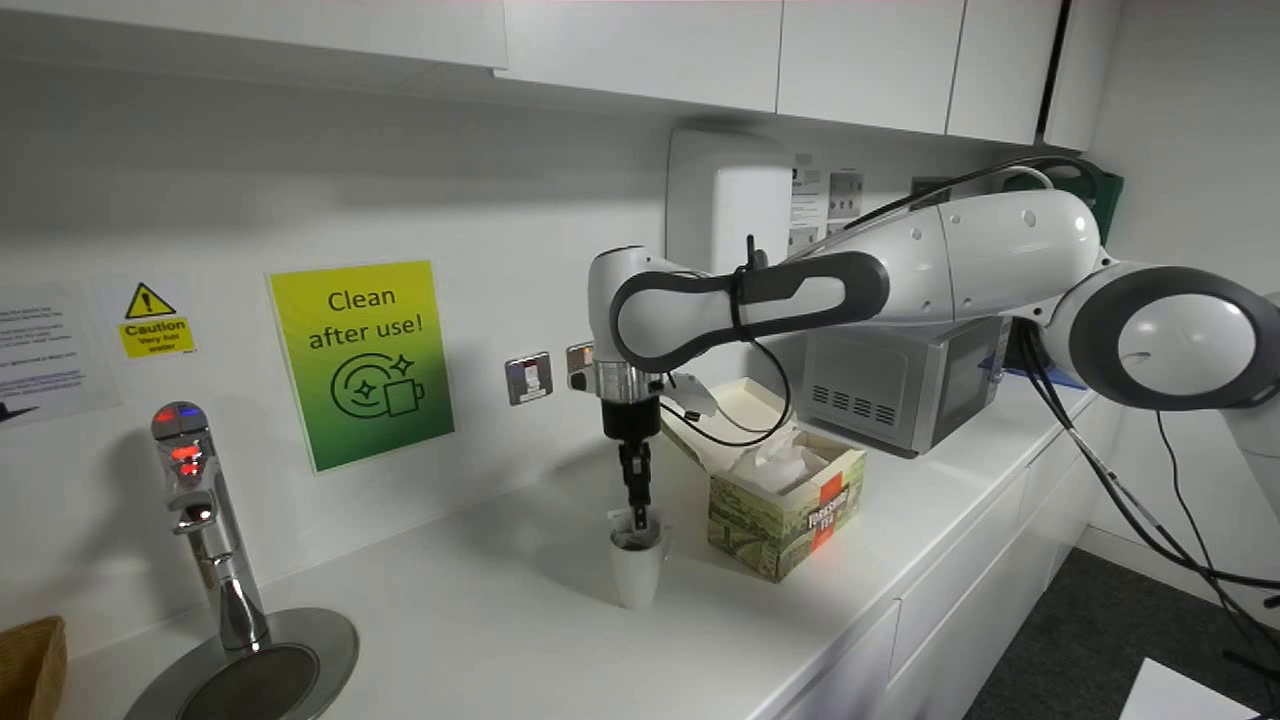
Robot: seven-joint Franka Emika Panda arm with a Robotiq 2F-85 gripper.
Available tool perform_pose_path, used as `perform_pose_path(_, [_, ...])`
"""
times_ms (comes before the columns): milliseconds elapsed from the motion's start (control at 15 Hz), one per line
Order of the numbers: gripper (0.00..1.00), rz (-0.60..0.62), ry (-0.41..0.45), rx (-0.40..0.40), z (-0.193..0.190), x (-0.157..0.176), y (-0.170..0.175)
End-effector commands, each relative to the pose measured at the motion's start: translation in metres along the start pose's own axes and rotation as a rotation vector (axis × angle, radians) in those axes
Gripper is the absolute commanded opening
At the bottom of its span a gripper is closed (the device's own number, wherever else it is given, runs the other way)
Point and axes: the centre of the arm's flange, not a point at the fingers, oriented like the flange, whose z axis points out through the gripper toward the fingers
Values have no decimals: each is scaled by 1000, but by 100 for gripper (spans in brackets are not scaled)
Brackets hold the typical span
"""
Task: Move the tea bag from the mug to the box
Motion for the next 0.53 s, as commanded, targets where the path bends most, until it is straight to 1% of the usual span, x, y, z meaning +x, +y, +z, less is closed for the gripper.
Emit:
perform_pose_path(0, [76,8,-4,38,-10,3,8])
perform_pose_path(200, [68,9,-2,44,-8,4,8])
perform_pose_path(267, [73,9,-1,45,-8,4,9])
perform_pose_path(400, [71,10,-1,48,-6,5,10])
perform_pose_path(467, [69,11,-1,48,-6,5,10])
